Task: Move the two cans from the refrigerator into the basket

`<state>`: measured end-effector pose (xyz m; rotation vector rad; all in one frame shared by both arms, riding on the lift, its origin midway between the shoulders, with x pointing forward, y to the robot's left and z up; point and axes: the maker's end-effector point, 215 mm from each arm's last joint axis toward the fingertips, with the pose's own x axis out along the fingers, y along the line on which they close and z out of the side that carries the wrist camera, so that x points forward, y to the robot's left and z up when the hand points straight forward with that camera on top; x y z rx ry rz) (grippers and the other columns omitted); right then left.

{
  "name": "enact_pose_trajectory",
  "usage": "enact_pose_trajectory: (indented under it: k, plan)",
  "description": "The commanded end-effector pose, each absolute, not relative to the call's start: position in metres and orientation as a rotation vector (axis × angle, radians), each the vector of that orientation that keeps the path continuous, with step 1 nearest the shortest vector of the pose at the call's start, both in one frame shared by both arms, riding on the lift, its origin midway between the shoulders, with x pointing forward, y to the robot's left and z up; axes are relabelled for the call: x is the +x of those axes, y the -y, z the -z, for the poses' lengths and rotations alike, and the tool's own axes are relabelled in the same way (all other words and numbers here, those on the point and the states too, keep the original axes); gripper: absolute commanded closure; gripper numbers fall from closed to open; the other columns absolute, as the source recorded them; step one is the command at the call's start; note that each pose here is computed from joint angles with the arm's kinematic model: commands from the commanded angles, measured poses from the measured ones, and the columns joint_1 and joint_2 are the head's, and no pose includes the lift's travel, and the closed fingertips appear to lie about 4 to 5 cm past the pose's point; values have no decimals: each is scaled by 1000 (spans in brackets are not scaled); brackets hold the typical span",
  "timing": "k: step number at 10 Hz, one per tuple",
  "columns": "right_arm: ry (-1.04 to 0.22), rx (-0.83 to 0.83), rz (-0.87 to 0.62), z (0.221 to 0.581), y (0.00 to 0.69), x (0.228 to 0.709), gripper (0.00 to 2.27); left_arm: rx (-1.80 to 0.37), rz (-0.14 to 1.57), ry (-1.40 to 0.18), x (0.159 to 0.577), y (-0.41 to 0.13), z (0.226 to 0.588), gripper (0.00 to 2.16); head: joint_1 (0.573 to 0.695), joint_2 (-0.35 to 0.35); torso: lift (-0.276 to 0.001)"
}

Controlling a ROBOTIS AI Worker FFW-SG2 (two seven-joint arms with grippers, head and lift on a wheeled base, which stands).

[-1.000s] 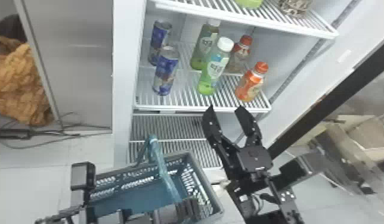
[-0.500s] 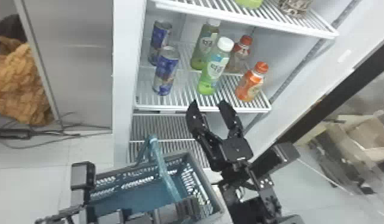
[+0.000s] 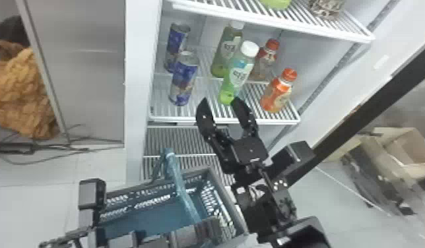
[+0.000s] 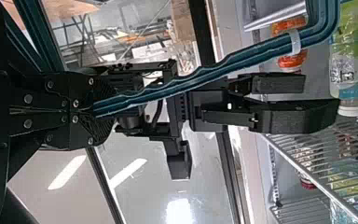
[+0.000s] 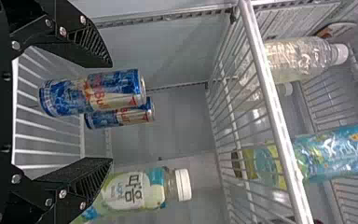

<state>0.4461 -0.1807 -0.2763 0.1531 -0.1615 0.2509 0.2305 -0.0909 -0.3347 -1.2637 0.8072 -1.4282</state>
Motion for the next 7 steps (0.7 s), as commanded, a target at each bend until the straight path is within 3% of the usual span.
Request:
enact_pose_trajectory:
  k: [1, 7]
  plan:
    - [165, 148, -262, 276, 175, 454, 317, -1264, 1428, -807, 230, 91, 335, 1190, 695, -350, -276]
    - [174, 132, -305, 280, 157, 494, 332, -1252, 1434, -806, 232, 92, 334, 1191, 695, -350, -276]
